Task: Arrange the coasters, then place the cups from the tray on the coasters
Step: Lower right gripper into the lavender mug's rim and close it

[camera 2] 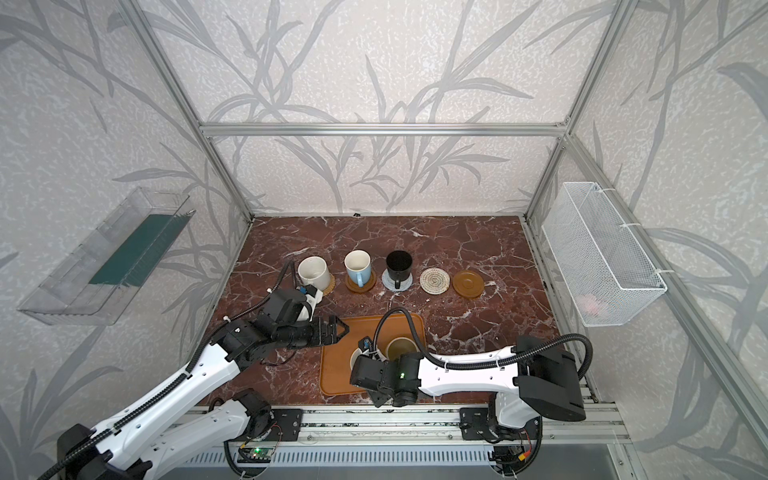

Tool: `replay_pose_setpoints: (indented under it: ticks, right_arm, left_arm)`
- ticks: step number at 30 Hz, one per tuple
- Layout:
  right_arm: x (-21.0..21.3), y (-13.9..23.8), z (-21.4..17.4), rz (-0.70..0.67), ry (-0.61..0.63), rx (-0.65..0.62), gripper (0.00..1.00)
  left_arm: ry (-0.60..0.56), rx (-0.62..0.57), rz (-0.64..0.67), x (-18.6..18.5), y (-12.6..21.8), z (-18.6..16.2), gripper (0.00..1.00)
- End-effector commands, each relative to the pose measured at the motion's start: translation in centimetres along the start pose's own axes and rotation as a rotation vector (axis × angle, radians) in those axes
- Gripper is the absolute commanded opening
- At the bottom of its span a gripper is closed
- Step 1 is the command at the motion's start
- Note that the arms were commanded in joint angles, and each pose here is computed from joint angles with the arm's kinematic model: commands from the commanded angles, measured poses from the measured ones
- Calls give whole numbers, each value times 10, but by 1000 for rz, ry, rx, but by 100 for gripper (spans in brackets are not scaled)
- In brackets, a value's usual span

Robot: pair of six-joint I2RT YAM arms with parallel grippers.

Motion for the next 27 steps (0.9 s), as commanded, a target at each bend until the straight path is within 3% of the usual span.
replay_pose_setpoints:
  ticks: [1, 7, 13, 27]
  right_arm:
    - [12, 1, 15, 11, -7, -66, 38]
    - [12, -7, 18, -55, -6, -37, 35]
    - [15, -15, 18, -49, -20, -40, 28]
    - [22, -23, 23, -38, -19, -48, 18]
  left_arm:
    - [18, 1, 9, 5, -2, -3, 99]
    - [30, -7, 25, 12, 0, -9, 99]
    - [52, -12, 66, 24, -2, -9, 97]
    - [81, -18, 29, 26, -6, -6, 95]
Point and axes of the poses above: each gripper's point midway between its finger pads, its own y axis back along the fingers, its own x axis along the line the jaws close on, z = x × y, the point moved 7 cm from there along y, back along the fingers
